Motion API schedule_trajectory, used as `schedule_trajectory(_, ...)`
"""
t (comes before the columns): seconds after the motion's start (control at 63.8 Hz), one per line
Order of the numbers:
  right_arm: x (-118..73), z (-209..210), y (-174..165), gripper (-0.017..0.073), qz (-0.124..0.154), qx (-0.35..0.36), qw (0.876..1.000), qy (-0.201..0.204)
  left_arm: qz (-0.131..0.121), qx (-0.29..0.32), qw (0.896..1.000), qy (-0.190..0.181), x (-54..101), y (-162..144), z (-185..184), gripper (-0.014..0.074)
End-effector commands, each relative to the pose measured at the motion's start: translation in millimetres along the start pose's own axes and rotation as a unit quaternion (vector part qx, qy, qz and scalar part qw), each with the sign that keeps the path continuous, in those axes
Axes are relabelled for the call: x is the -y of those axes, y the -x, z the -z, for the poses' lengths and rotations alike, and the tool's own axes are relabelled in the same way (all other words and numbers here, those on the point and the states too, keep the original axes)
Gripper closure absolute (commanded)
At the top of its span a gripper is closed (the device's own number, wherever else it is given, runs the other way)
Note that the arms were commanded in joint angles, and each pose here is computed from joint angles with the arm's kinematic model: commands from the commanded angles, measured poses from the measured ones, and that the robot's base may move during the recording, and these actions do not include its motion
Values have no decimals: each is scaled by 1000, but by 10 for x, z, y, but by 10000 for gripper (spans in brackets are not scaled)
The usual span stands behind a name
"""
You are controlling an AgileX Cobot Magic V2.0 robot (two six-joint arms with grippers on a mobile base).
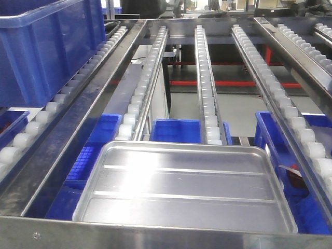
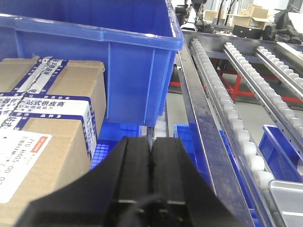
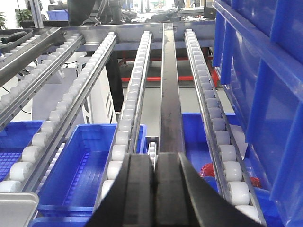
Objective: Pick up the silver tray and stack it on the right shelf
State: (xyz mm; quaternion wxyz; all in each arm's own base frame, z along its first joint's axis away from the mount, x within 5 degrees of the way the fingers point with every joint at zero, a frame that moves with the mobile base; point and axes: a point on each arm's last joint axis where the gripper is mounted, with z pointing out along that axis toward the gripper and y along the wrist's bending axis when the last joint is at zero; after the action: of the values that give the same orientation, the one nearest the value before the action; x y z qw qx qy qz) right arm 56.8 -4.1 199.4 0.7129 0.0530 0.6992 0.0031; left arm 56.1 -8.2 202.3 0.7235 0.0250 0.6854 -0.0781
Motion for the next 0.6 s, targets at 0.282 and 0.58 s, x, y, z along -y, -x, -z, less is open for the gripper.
schedule_trajectory(0.282,-10,32,159,502,6,67,998,2,5,46,999,-1,-3,34,11,694)
schedule_trajectory(0.58,-10,32,159,502,6,67,998,2,5,55,998,-1,-2,54,13,694)
